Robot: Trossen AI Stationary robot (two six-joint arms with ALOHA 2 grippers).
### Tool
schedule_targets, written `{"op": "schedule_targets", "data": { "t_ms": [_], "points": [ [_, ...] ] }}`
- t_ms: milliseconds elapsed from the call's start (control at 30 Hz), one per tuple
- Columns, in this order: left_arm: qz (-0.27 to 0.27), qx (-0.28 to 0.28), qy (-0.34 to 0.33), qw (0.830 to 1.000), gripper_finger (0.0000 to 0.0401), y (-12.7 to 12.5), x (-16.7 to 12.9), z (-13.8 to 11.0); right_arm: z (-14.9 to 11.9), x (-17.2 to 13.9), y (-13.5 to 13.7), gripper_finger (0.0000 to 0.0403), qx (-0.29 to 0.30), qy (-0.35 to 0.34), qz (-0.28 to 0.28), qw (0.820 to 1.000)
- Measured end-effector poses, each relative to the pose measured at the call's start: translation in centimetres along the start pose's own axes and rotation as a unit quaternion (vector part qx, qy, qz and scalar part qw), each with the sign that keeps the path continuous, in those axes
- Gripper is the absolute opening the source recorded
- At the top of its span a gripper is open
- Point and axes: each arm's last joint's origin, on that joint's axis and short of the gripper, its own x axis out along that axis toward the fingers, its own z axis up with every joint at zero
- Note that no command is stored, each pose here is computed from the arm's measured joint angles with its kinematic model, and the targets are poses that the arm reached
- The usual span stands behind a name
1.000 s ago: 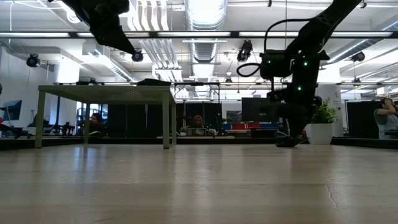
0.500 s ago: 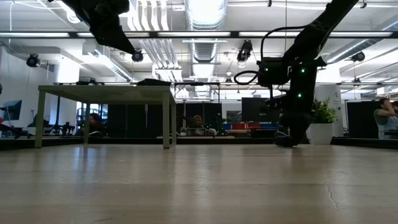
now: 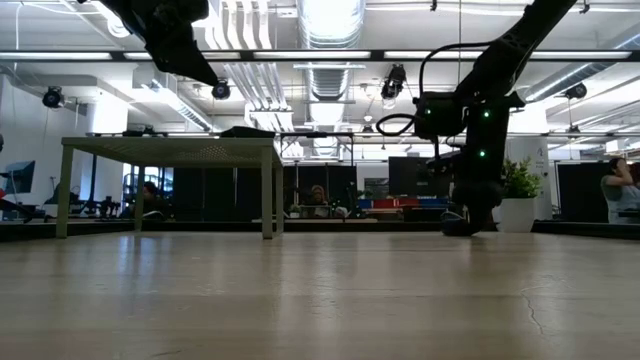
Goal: Pick & Place Mini shaped plates
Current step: Stack the black drop-shaped plate on top of the black drop-shaped plate on the shelf
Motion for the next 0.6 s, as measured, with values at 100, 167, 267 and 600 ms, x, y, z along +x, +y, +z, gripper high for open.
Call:
{"op": "schedule_targets", "data": {
  "t_ms": [100,167,267,600],
  "points": [
    [0.0,0.0,0.0,1.0,0.0049,0.0,0.0,0.0,0.0,0.0,0.0,0.0014,-0.006,-0.001,0.0,1.0],
    [0.0,0.0,0.0,1.0,0.0048,0.0,0.0,0.0,0.1,0.0,0.0,0.0011,-0.013,-0.004,0.0,1.0],
    [0.0,0.0,0.0,1.0,0.0049,0.0,0.0,0.0,0.3,-0.2,0.1,0.0008,-0.021,-0.01,0.001,1.0],
    [0.0,0.0,-0.001,1.0,0.0049,0.0,0.0,0.0,3.0,-4.4,3.5,0.0008,-0.094,-0.078,0.024,0.992]
  ]
}}
